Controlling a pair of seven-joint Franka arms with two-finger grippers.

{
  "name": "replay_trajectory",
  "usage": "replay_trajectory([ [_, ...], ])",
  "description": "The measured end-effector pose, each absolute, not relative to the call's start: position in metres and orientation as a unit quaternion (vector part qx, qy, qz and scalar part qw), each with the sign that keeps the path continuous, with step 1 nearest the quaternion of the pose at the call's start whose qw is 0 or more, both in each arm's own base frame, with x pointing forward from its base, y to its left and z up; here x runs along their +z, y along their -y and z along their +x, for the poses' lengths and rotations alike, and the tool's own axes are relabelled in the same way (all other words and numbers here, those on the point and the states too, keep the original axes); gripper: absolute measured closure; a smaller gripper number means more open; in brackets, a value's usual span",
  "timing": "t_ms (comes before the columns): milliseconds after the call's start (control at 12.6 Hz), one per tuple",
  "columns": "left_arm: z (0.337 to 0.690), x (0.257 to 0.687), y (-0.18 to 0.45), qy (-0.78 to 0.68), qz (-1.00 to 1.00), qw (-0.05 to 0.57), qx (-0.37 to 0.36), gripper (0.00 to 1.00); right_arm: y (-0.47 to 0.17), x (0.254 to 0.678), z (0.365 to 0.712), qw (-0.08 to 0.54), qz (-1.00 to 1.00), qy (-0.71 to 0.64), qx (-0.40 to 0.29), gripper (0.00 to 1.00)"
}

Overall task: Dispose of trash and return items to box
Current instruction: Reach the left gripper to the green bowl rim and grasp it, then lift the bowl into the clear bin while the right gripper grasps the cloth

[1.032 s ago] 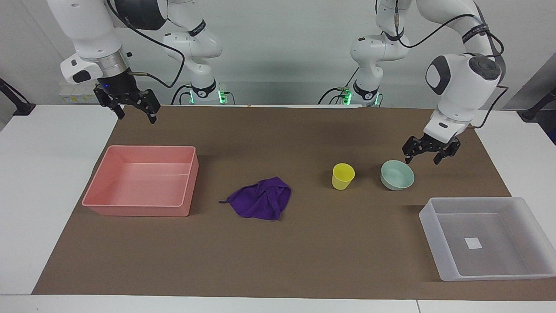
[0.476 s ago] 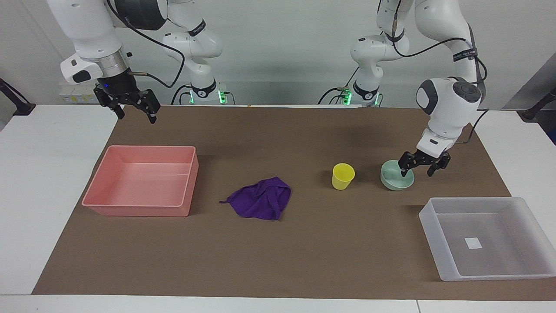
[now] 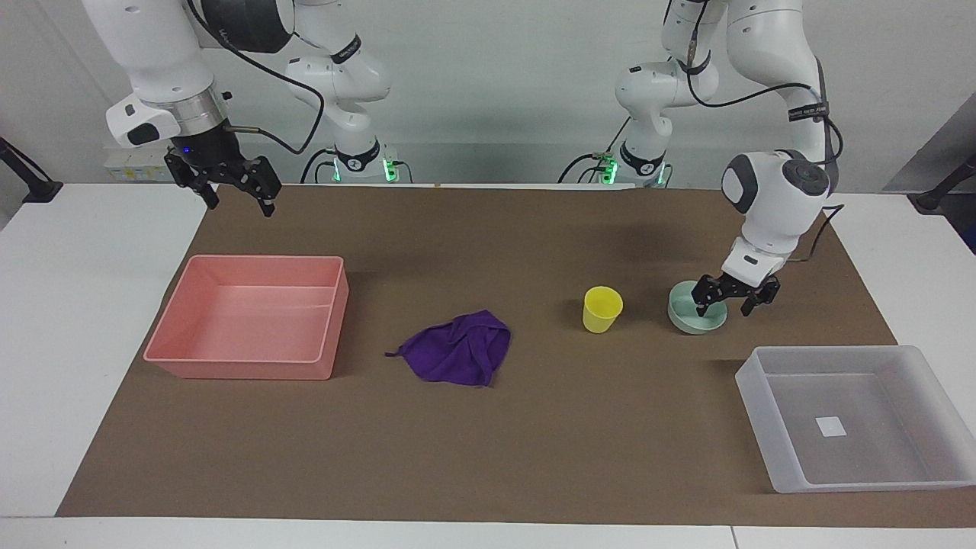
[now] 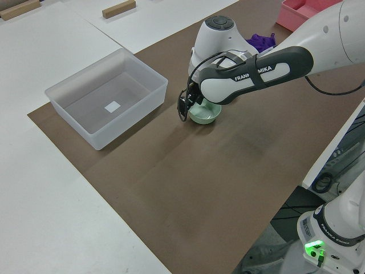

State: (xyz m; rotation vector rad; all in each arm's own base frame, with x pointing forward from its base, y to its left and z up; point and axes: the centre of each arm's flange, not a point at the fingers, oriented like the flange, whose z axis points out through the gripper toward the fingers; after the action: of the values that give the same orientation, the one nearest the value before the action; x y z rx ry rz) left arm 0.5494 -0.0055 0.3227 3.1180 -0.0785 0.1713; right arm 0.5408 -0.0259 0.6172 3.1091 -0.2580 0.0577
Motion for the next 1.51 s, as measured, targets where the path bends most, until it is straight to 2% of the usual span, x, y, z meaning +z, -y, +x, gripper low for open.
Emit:
replay_trajectory([
  [397,0.549,0.323,0.003,0.021,0.998,0.01,0.054,0.92,0.026,0.617,0.54,0.011,0.996,0.082,0.018,0.0],
  [714,0.552,0.345,-0.005,0.014,0.998,0.01,0.055,0.97,0.009,0.603,0.546,-0.014,0.998,0.047,0.042,0.0],
  [952,0.563,0.385,-0.024,-0.002,0.998,0.008,0.059,0.97,-0.048,0.572,0.559,-0.018,0.998,0.014,0.065,0.0],
  [1190,0.58,0.433,-0.042,-0.021,0.996,0.013,0.08,0.97,-0.133,0.512,0.584,-0.006,0.996,-0.02,0.085,0.0],
  [1508,0.609,0.467,-0.079,-0.055,0.991,0.021,0.12,0.97,-0.216,0.423,0.601,0.005,0.995,-0.036,0.09,0.0],
])
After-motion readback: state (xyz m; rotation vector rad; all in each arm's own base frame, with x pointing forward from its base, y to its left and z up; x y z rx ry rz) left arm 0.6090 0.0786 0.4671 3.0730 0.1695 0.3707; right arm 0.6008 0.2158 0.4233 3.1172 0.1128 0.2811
